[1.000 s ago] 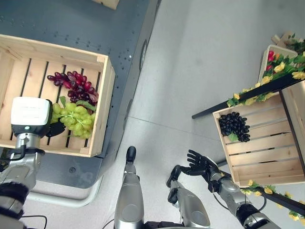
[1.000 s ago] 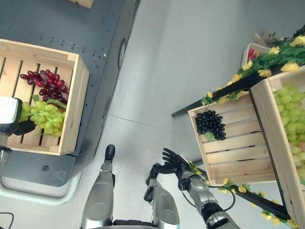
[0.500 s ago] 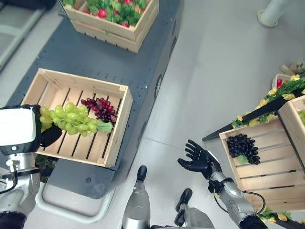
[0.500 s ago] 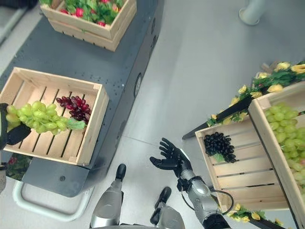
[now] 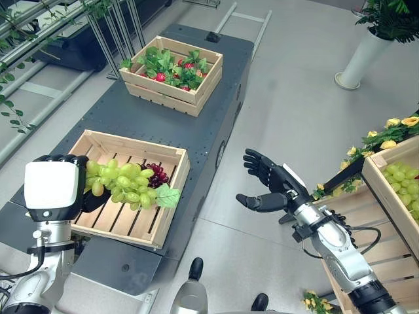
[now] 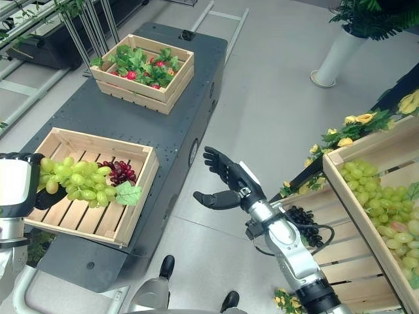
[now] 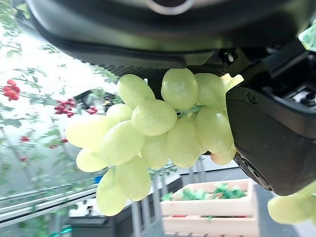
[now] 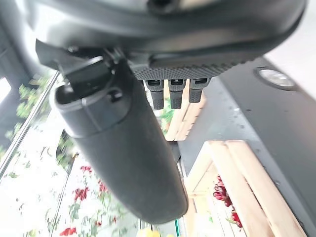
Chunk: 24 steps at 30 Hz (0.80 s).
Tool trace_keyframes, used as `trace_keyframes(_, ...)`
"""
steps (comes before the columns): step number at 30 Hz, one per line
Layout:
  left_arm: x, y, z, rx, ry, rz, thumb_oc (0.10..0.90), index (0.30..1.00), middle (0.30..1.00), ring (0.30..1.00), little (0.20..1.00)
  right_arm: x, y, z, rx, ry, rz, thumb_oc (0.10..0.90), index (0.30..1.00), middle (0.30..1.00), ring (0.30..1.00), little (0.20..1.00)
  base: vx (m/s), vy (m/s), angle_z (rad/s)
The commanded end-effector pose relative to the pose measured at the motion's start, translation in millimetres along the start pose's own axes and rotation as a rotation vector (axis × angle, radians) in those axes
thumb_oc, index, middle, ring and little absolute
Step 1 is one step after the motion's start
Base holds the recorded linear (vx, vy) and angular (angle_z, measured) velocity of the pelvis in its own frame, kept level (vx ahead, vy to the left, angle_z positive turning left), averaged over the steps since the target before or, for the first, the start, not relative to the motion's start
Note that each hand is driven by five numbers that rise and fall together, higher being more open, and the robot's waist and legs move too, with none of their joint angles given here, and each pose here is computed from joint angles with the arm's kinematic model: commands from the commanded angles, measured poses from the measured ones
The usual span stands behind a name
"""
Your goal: Pick up the fruits from the basket on one side to the basket on the other side
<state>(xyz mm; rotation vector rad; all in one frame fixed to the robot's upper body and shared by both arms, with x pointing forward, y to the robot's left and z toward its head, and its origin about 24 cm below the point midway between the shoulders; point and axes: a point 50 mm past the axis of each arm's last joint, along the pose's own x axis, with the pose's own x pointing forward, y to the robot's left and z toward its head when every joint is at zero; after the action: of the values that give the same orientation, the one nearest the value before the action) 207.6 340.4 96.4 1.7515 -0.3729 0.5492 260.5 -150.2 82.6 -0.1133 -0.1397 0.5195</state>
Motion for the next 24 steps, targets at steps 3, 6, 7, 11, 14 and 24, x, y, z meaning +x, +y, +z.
trace_keyframes(3, 55.3, 24.8, 21.7, -0.082, -0.082, 0.2, 0.4, 0.3, 0.3, 0.3, 0.3, 23.9, 27.6, 46.2, -0.093, -0.211, 0.171, 0.8, 0.9, 0.9, 0.9, 0.9, 0.01, -0.014, -0.04)
trace_keyframes(6, 63.8, 24.6, 34.8, -0.131, -0.106, 0.19, 0.4, 0.3, 0.3, 0.3, 0.3, 30.4, 37.2, 51.3, -0.097, -0.223, 0.205, 0.8, 0.9, 0.9, 0.9, 0.9, 0.0, 0.0, 0.0)
trace_keyframes(7, 66.0, 25.3, 37.6, -0.151, -0.107, 0.188, 0.4, 0.3, 0.3, 0.3, 0.3, 31.7, 39.1, 52.5, -0.095, -0.228, 0.216, 0.8, 0.9, 0.9, 0.9, 0.9, 0.0, 0.0, 0.0)
trace_keyframes(11, 70.1, 24.8, 49.3, -0.219, -0.11, 0.183, 0.4, 0.3, 0.3, 0.3, 0.3, 34.7, 48.1, 54.1, -0.067, -0.242, 0.233, 0.8, 0.9, 0.9, 0.9, 0.9, 0.0, 0.0, 0.0)
trace_keyframes(14, 71.5, 23.1, 62.7, -0.274, -0.118, 0.177, 0.4, 0.3, 0.3, 0.3, 0.3, 36.9, 54.6, 53.5, -0.038, -0.246, 0.242, 0.8, 0.9, 0.9, 0.9, 0.9, 0.0, 0.0, 0.0)
trace_keyframes(24, 77.4, 23.5, 101.9, -0.415, -0.186, 0.145, 0.4, 0.3, 0.3, 0.3, 0.3, 42.6, 64.3, 55.7, -0.002, -0.258, 0.213, 0.8, 0.9, 0.9, 0.9, 0.9, 0.0, 0.0, 0.0)
